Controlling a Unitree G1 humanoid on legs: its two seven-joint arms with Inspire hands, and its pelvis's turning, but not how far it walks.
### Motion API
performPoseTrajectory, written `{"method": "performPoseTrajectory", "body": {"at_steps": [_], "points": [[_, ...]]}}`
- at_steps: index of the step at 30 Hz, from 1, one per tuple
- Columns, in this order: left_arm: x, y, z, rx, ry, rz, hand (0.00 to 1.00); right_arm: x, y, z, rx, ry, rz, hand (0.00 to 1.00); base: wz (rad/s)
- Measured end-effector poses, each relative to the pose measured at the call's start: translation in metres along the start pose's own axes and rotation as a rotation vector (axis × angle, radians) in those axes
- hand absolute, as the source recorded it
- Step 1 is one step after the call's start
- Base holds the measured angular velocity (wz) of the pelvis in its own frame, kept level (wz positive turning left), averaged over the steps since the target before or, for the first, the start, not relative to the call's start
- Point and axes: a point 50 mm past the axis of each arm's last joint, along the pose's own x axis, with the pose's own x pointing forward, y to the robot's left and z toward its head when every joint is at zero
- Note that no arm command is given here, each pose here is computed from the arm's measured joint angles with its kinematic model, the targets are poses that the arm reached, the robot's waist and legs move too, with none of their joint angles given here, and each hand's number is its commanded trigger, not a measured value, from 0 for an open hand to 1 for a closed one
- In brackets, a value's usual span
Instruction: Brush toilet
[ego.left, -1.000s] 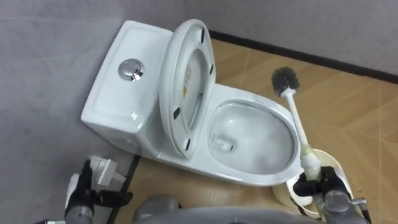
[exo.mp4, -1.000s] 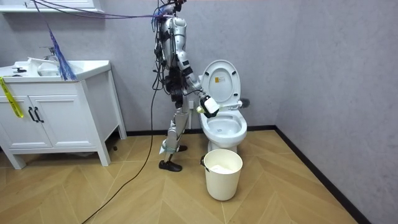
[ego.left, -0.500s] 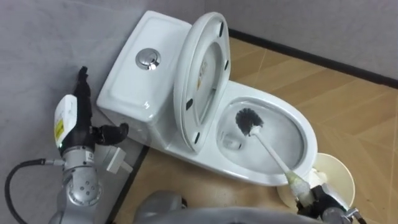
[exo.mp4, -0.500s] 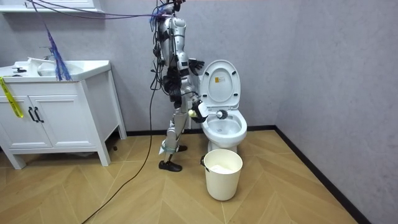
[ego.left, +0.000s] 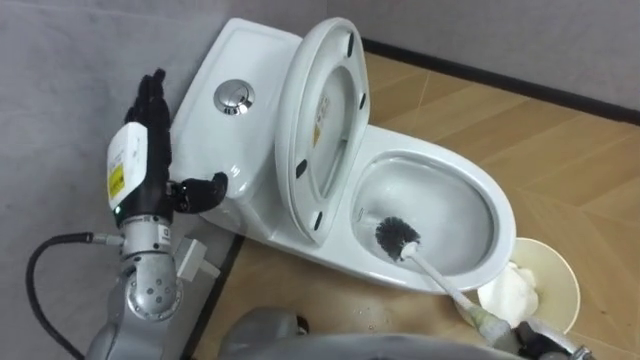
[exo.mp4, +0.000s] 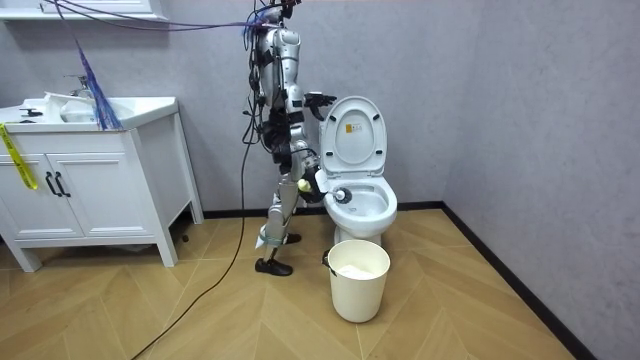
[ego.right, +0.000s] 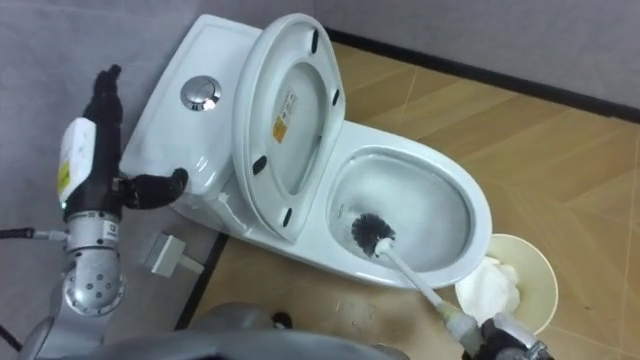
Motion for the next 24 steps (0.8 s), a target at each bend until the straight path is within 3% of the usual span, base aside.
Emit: {"method": "performPoseTrajectory", "body": {"at_steps": [6, 12, 24], "points": [[0.002, -0.013, -0.012, 0.017, 0.045, -0.074, 0.0, 0.004, -0.017, 0.008, -0.044, -0.024, -0.051, 1.0, 0.0], [0.011, -0.025, -0.015, 0.027, 0.026, -0.136, 0.0, 0.008, -0.055, 0.018, -0.153, -0.068, -0.221, 1.0, -0.04], [0.055, -0.025, 0.022, 0.027, -0.181, -0.106, 0.0, -0.004, -0.183, 0.056, -0.432, -0.18, -0.677, 1.0, -0.1]]}}
